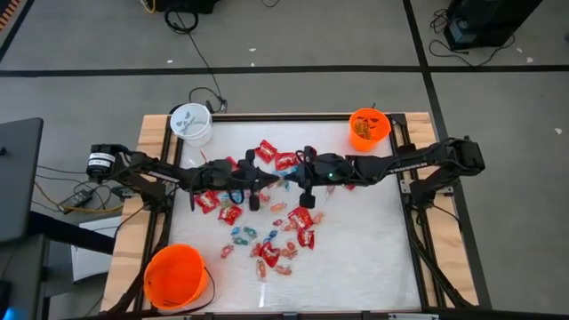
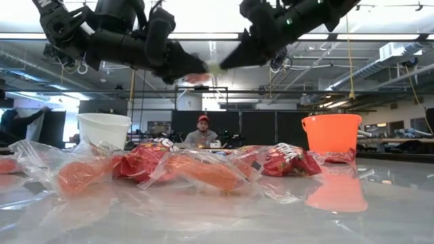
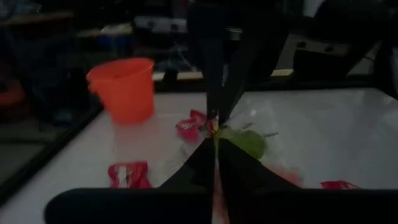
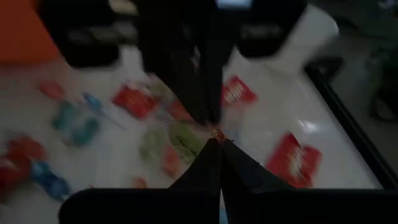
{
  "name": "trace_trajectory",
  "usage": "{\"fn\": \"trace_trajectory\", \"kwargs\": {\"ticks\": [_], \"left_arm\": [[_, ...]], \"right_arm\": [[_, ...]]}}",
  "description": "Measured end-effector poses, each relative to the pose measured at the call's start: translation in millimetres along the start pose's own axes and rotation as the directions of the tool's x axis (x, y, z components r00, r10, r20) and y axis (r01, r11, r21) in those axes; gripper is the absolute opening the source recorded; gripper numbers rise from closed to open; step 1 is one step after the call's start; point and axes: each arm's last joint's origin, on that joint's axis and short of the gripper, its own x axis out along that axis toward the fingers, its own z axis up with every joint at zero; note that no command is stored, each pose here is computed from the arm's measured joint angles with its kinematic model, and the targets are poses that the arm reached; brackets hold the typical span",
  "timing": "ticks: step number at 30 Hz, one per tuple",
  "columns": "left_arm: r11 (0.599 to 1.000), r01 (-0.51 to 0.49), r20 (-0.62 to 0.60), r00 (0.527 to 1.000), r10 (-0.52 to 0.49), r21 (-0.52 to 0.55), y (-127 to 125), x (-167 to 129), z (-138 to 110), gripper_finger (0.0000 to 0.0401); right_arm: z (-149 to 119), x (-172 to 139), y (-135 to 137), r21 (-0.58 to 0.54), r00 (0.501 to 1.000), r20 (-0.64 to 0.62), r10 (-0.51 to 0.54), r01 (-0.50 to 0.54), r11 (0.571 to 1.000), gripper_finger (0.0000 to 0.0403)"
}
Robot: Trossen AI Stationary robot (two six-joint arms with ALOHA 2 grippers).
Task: Sort candy by brand, put in halloween buckets
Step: Put the top green gummy into the top orange bucket
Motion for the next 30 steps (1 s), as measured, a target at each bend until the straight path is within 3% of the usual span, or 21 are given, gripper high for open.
{"fn": "trace_trajectory", "kwargs": {"ticks": [6,11,15,19,22,26,30], "left_arm": [[0.998,-0.057,-0.123,0.991,0.052,-0.038,1,-1,-12,0.0096],[0.989,-0.132,-0.153,0.981,0.122,-0.061,3,-1,-15,0.0122],[0.986,-0.142,-0.179,0.976,0.124,-0.091,3,-2,-17,0.0123],[0.981,-0.149,-0.18,0.976,0.125,-0.126,3,-2,-17,0.0124],[0.979,-0.151,-0.183,0.975,0.125,-0.137,3,-2,-18,0.0124],[0.979,-0.153,-0.205,0.971,0.125,-0.131,3,-2,-20,0.0124],[0.98,-0.158,-0.246,0.961,0.124,-0.121,3,-3,-24,0.0124]], "right_arm": [[-10,-8,-21,-0.009,0.976,-0.169,-0.135,0.135,0.991,0.0004],[-9,-25,-49,-0.026,0.904,-0.329,-0.272,0.279,0.96,0.0002],[-12,-41,-79,-0.072,0.787,-0.477,-0.392,0.409,0.91,0.0002],[-24,-57,-116,-0.115,0.595,-0.591,-0.545,0.606,0.787,0.0002],[-40,-69,-142,-0.078,0.5,-0.688,-0.527,0.671,0.738,0.0002],[-58,-83,-167,0.015,0.448,-0.778,-0.441,0.715,0.699,0.0002],[-70,-92,-186,0.04,0.404,-0.811,-0.424,0.76,0.648,0.0002]]}}
